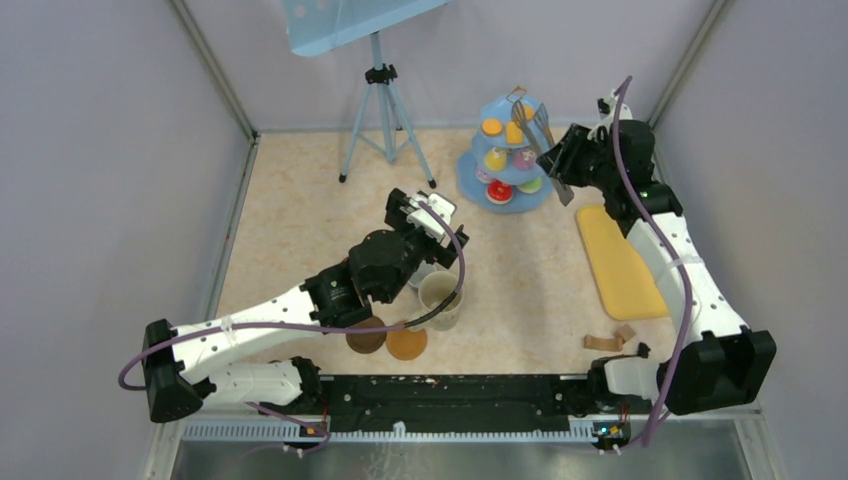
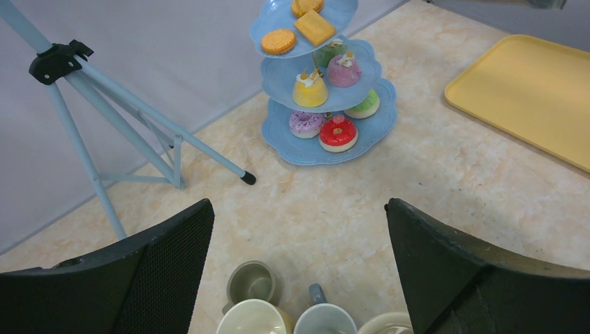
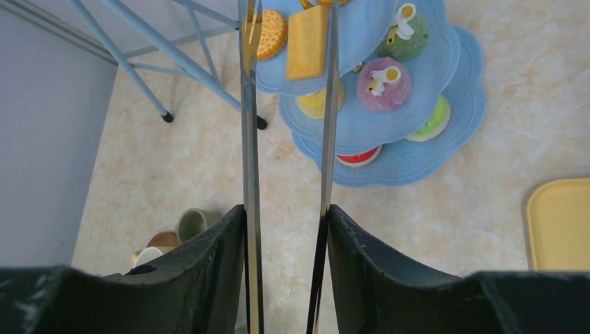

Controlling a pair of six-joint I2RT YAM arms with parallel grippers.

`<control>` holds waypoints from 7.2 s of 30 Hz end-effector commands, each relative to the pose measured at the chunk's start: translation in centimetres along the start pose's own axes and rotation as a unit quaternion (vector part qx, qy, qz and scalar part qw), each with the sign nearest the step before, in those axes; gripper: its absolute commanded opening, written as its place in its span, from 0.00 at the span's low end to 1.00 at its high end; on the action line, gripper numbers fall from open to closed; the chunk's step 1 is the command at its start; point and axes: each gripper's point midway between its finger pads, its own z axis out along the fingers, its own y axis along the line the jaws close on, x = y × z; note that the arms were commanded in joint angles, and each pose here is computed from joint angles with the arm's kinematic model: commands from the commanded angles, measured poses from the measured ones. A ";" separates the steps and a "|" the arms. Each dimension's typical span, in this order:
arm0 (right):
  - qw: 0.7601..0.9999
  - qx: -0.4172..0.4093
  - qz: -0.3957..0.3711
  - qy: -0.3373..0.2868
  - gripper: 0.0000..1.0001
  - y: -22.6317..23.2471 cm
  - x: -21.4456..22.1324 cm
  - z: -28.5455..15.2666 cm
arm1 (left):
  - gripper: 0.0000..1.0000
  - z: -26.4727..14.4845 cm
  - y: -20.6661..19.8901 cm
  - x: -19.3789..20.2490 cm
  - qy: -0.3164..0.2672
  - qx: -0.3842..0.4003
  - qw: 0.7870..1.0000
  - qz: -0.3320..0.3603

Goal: Serve the afternoon tea

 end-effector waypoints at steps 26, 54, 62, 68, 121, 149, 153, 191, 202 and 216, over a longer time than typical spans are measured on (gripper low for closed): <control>0.992 0.091 0.038 0.081 0.42 -5.9 14.7 -9.4 | 0.99 0.8 -0.4 -0.9 -0.006 -0.002 1.000 -0.019; 0.892 0.417 0.173 0.028 0.59 -26.6 15.9 -6.7 | 0.99 -0.9 1.3 -1.3 0.021 -0.019 0.999 -0.030; 0.897 0.416 0.149 0.009 0.69 -25.6 13.2 -7.8 | 0.99 -1.4 1.6 -0.2 0.034 -0.027 0.998 -0.035; 0.916 0.391 0.087 -0.012 0.76 -22.4 9.2 -8.7 | 0.99 -1.1 1.5 0.2 0.039 -0.031 0.998 -0.029; 0.754 -0.264 -0.566 0.203 0.00 18.5 44.8 -3.4 | 0.99 -9.9 13.0 -6.1 -0.060 -0.201 0.965 -0.155; 0.861 0.034 -0.418 0.287 0.31 2.4 42.0 -8.5 | 0.99 -8.6 11.5 -5.2 -0.056 -0.182 0.970 -0.152; 0.875 0.108 -0.380 0.280 0.31 0.2 40.5 -8.8 | 0.99 -8.5 11.4 -5.4 -0.057 -0.180 0.971 -0.149; 0.916 0.347 -0.147 0.137 0.46 -9.8 23.9 -2.7 | 0.99 -8.5 10.8 -5.6 -0.066 -0.156 0.974 -0.151; 0.958 0.258 -0.003 0.124 0.51 -8.6 26.0 -3.8 | 0.99 -7.5 9.7 -5.6 -0.069 -0.138 0.978 -0.138; 0.960 0.268 0.058 0.060 0.52 -12.1 22.9 2.8 | 0.99 -7.1 9.1 -5.0 -0.051 -0.128 0.981 -0.134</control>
